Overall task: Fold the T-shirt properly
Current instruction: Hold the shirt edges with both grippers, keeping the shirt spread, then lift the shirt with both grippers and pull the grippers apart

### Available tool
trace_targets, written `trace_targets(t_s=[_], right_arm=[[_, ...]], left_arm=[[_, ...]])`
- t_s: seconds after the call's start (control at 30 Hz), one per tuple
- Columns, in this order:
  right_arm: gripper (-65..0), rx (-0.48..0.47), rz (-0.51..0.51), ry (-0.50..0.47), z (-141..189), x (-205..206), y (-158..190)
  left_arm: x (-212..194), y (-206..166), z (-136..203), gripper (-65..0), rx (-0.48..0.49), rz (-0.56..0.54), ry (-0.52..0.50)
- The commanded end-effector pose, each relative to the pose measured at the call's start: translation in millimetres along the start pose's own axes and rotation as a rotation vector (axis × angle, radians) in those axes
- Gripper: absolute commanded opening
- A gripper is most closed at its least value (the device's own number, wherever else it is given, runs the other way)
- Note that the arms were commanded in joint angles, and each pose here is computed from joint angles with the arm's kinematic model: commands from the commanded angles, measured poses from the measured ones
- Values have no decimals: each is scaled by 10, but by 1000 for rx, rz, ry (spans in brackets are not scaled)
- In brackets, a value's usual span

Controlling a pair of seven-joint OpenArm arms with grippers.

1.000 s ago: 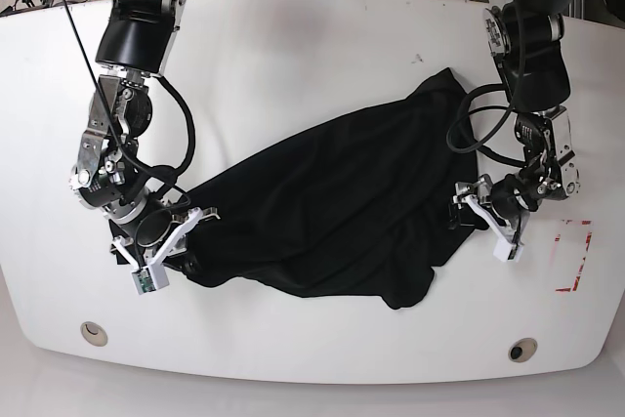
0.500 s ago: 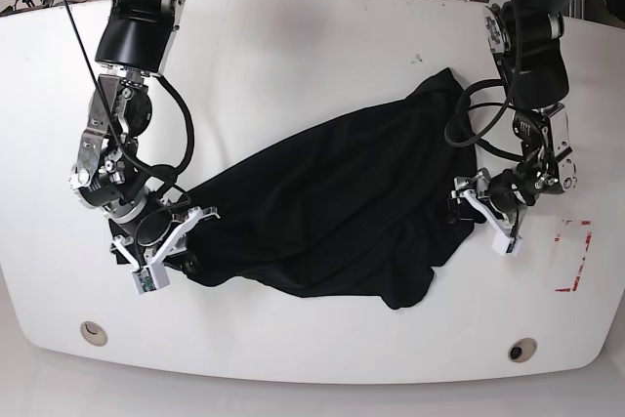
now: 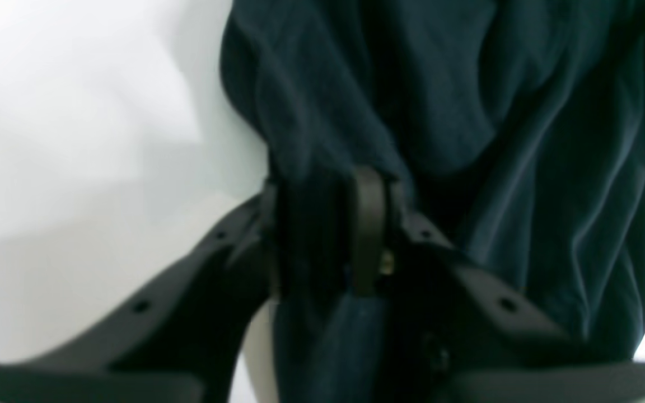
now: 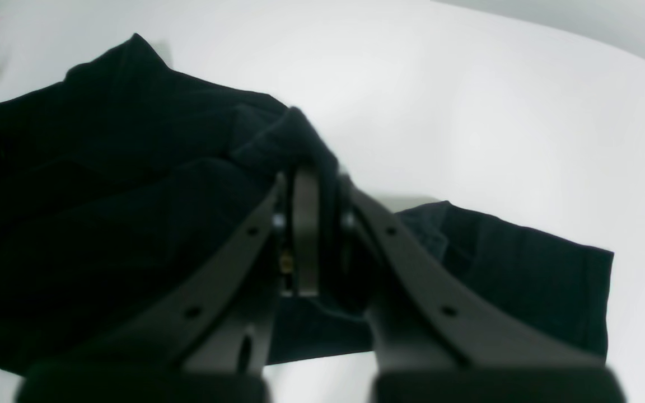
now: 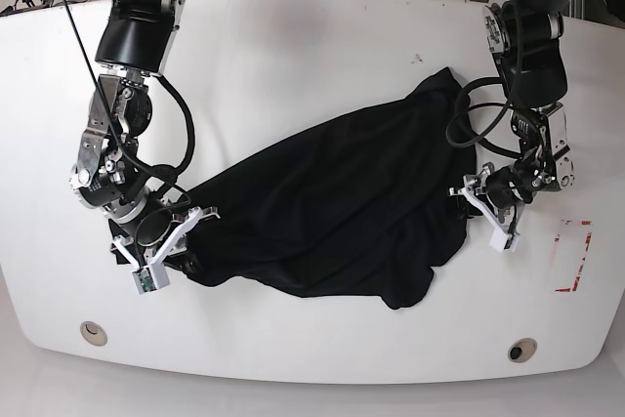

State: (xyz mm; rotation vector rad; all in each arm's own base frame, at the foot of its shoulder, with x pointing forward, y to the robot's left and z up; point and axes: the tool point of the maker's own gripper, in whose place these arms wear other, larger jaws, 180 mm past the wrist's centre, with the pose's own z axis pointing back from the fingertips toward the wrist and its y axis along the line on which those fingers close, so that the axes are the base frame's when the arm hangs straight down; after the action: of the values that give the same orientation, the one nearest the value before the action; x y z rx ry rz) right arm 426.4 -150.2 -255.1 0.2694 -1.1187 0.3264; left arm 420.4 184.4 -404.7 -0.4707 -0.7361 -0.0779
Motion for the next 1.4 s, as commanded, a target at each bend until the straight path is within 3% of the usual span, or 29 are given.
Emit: trace_targets(t_s=[0.0,0.5,1.37], right_arm=[[-641,-3,21,-74,39,264,-28],[-642,-5,18,-79,38,275,-40],[-644,-16,43,-142,13,666,-153]], left_arm=[[200,9,50,-548,5,-20,-40],[286,4,101,-632,16,-47,-80],[726,-108,403,-636,43,-163,-211]])
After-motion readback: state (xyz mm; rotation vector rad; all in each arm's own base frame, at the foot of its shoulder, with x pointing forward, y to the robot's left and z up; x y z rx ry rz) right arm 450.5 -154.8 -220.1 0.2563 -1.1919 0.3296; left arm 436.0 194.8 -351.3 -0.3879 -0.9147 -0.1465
